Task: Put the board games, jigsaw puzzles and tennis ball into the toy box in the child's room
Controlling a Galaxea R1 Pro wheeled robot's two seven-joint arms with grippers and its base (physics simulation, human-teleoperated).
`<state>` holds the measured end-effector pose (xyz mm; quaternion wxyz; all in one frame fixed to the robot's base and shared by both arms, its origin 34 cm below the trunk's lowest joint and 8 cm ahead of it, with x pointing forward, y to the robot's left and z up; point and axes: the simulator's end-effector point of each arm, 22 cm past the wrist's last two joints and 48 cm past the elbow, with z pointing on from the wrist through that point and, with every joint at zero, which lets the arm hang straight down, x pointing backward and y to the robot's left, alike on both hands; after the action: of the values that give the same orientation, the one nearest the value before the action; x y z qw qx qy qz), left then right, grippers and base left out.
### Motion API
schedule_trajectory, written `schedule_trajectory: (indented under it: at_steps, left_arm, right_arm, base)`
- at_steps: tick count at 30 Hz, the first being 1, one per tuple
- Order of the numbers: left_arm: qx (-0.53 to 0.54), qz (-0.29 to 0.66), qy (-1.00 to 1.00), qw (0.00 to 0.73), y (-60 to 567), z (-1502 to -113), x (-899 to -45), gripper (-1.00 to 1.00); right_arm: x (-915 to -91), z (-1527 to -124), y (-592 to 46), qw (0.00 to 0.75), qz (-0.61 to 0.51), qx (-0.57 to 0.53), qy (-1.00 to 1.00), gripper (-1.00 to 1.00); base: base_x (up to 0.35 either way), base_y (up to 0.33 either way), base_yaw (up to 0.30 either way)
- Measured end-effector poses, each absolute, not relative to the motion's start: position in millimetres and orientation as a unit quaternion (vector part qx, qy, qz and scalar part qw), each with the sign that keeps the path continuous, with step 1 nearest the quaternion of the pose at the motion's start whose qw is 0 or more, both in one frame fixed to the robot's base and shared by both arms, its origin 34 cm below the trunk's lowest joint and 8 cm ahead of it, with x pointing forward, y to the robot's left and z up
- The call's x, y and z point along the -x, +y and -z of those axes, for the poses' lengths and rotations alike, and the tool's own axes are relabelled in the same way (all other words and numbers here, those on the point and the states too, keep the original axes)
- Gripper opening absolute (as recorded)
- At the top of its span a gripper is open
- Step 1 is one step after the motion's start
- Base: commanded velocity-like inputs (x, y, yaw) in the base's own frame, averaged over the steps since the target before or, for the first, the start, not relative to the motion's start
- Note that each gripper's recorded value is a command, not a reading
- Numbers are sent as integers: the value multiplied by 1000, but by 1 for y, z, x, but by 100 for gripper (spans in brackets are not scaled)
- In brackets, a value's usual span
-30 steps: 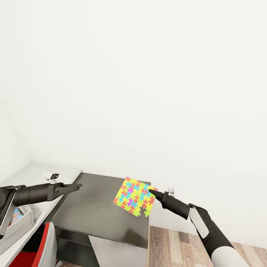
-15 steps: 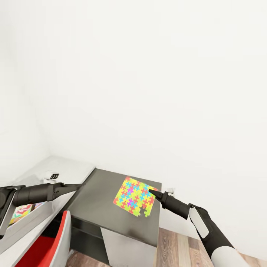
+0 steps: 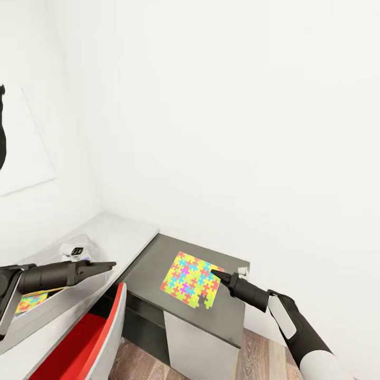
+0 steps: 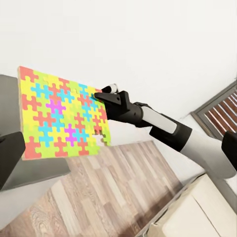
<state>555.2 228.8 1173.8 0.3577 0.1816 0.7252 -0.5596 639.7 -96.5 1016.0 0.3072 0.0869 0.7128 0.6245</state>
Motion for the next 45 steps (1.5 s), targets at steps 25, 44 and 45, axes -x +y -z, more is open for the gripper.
schedule_trajectory:
  at_steps: [25, 44, 45]
  left_arm:
    - [-172, 556, 727, 365, 237, -1174, -559, 100]
    - [-172, 556, 727, 365, 238, -1174, -559, 100]
    - [-172, 556, 727, 365, 238, -1174, -559, 100]
  right_arm:
    - [-762, -1158, -56, 366, -551, -34, 749, -100]
    - [-763, -1165, -33, 357, -543, -26, 760, -100]
    - [-763, -1167, -33, 359, -543, -25, 759, -100]
  base:
    - [-68, 0, 287]
    - [-215, 0, 268]
    - [-46, 0, 72]
